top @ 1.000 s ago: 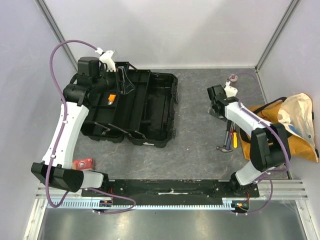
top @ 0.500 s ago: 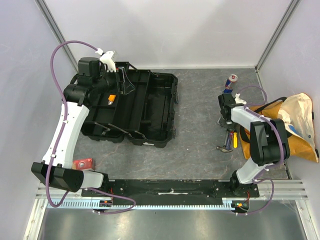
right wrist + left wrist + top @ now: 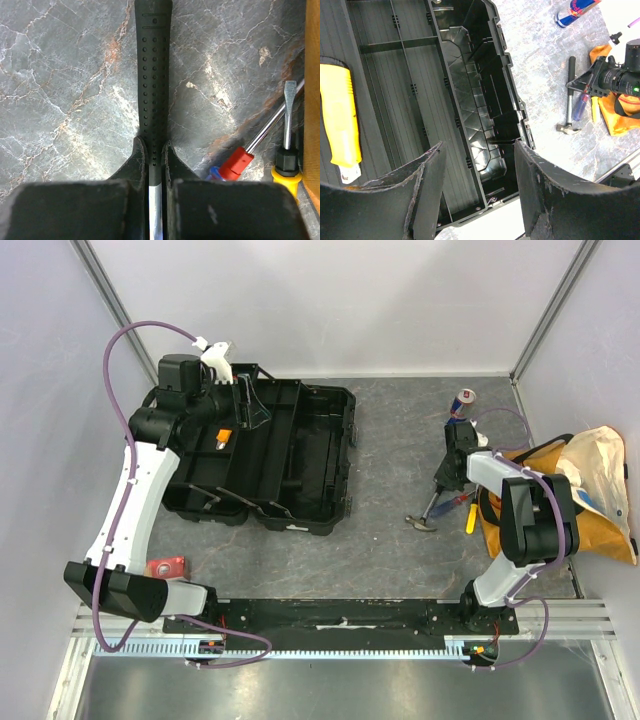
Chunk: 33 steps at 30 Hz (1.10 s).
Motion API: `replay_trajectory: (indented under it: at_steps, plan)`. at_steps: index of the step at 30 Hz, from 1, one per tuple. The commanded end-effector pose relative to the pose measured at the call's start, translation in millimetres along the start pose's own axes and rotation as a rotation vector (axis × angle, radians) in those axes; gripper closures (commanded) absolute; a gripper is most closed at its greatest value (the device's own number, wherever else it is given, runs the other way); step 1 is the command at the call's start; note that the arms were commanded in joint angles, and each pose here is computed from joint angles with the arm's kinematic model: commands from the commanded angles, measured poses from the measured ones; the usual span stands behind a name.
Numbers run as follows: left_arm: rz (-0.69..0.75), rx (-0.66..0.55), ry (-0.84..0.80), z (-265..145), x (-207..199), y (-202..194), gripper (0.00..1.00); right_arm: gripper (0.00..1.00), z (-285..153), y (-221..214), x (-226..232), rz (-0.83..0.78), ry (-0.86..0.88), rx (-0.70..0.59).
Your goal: Pack the tool kit
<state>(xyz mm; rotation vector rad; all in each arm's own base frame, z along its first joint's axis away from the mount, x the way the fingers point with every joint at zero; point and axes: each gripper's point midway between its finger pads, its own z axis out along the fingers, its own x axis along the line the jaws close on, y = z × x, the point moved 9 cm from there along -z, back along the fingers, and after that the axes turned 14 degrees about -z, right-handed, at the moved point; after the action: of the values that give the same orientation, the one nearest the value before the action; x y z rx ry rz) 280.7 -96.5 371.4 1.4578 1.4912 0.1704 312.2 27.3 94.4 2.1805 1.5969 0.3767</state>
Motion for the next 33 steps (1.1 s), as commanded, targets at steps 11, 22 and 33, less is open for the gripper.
replay_trajectory:
  at_steps: [11,22,33]
  plan:
    - [-0.008,-0.031,-0.026,2,-4,7,0.38,1.00,-46,17,29,-0.106,0.276,-0.199]
    - [-0.010,-0.030,-0.027,2,-5,6,0.38,1.00,-138,75,57,-0.097,0.503,-0.486]
    - [-0.005,-0.048,-0.027,-4,-6,7,0.38,1.00,-206,103,138,-0.147,0.735,-0.617]
